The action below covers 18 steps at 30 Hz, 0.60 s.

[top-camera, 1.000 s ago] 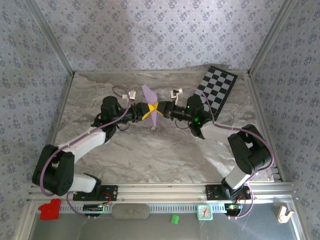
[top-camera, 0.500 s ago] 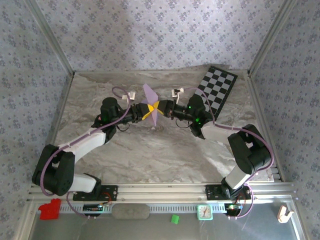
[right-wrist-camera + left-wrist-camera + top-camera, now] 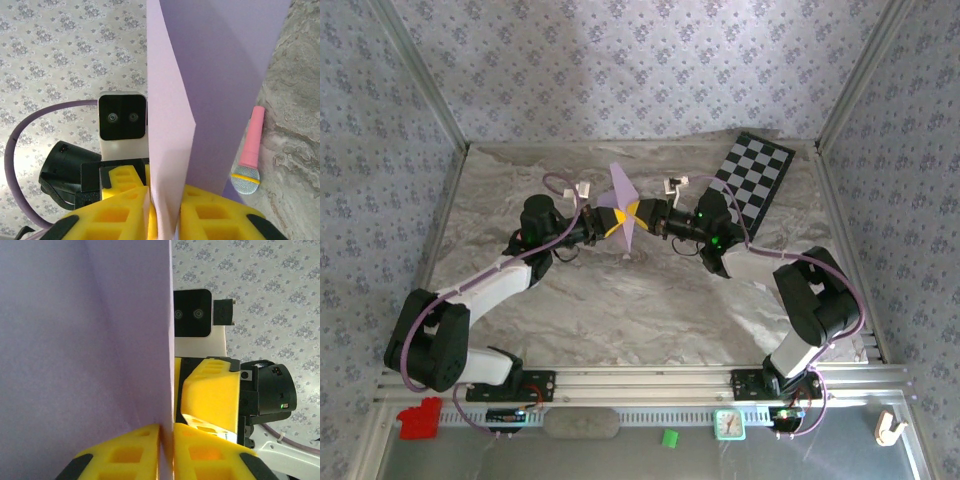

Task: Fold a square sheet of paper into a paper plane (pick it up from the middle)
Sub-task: Turn over the paper at the center of the table.

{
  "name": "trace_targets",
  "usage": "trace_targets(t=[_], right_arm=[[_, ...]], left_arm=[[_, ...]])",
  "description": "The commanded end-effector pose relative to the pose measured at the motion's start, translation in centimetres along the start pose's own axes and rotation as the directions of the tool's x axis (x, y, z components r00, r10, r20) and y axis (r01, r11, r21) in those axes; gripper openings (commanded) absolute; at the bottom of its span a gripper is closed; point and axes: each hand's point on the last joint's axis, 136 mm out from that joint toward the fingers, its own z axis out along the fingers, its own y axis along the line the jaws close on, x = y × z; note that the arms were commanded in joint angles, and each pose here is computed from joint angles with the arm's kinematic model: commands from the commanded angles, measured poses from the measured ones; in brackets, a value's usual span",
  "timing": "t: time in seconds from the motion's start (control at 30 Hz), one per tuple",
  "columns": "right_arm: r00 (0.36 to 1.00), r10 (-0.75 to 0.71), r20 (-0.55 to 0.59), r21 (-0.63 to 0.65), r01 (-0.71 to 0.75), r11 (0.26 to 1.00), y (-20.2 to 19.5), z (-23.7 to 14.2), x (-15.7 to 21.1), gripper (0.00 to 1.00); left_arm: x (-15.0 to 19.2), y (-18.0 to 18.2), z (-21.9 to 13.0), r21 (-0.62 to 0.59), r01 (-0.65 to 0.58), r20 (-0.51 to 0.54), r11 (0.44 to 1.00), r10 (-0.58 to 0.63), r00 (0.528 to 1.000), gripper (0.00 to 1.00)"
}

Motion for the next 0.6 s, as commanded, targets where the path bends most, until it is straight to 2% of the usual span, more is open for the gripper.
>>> trace_targets(t=[0.0,0.17,0.3,0.4,0.5,0.57], right_arm=[[1.000,-0.016,0.010,-0.003,0.016,1.000,0.2,-0.6,-0.4,0.27],[0.998,-0.049,0.048,0.086,0.045,0.995,-1.0,-2.2,-1.2,0.39],[0.987,-0.084,0.135,0.293,0.042,0.955,-4.4,-5.4,-2.6,0.44],[0.974,-0.145,0.173,0.458,0.051,0.887,-6.3,-8.4,-3.2,0.48],[0.963,-0.216,0.158,0.637,0.068,0.768,-7.6,-11.6,-3.2,0.54],[0.951,-0.270,0.152,0.700,0.089,0.709,-7.5,-13.3,-3.4,0.56]], left_arm=[[-0.5,-0.9,-0.4,0.011,-0.069,0.027,0.998,0.068,0.997,0.13],[-0.8,0.1,-0.8,-0.056,-0.086,0.022,0.995,0.087,0.996,0.09],[-0.4,3.2,-1.7,-0.262,-0.130,-0.022,0.956,0.129,0.991,0.07],[-0.2,5.3,-2.8,-0.443,-0.212,-0.086,0.871,0.194,0.977,0.07],[-0.2,7.2,-3.9,-0.601,-0.314,-0.181,0.735,0.258,0.949,0.07],[-0.4,8.2,-4.6,-0.676,-0.361,-0.232,0.643,0.280,0.932,0.07]])
